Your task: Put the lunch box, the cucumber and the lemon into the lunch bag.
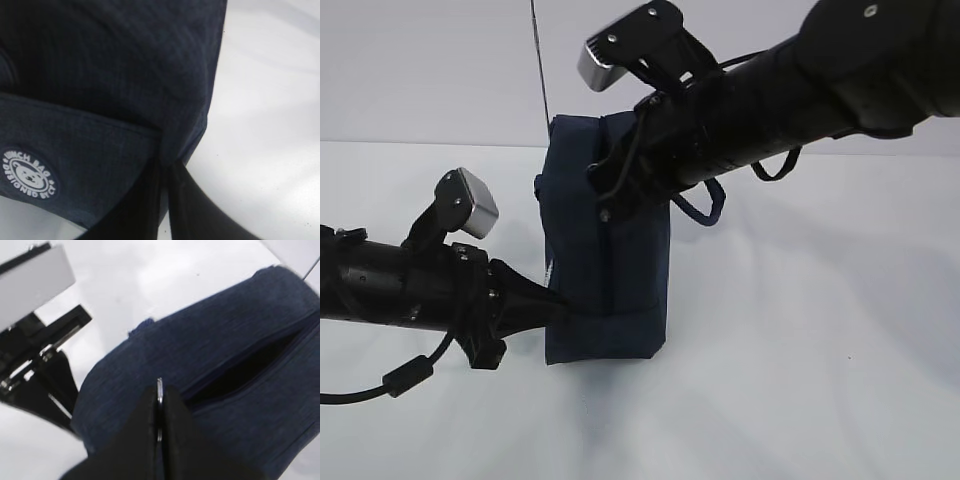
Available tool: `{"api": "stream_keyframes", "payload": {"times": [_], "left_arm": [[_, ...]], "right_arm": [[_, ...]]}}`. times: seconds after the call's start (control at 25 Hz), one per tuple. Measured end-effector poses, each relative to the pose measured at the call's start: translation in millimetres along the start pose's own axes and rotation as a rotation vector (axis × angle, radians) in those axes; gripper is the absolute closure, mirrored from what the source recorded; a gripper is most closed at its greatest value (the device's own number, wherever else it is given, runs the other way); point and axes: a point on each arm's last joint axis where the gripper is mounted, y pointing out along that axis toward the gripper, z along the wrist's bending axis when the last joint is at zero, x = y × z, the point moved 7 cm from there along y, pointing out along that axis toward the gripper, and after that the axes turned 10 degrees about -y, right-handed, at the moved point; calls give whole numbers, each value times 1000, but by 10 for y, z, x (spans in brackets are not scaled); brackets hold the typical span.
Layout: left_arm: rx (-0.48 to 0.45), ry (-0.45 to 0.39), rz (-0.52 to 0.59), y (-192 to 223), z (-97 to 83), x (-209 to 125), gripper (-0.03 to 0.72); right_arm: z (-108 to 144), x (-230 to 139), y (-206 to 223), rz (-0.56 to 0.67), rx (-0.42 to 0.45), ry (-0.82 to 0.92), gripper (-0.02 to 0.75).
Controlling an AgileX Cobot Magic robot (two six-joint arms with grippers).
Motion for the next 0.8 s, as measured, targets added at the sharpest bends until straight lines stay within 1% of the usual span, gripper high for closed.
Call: {"api": "stream_keyframes", "payload": {"times": [0.2, 0.56, 0.8], "left_arm": [[1, -1, 1, 0, 2, -1, 685], [3, -4, 2, 0, 5, -3, 685], [3, -12, 7, -2, -2, -31, 685]], "right_arm": [[-123, 142, 50, -33, -32, -6, 733], [-230, 86, 309, -18, -51, 4, 733], [-321, 77, 374, -23, -92, 9, 734]]}}
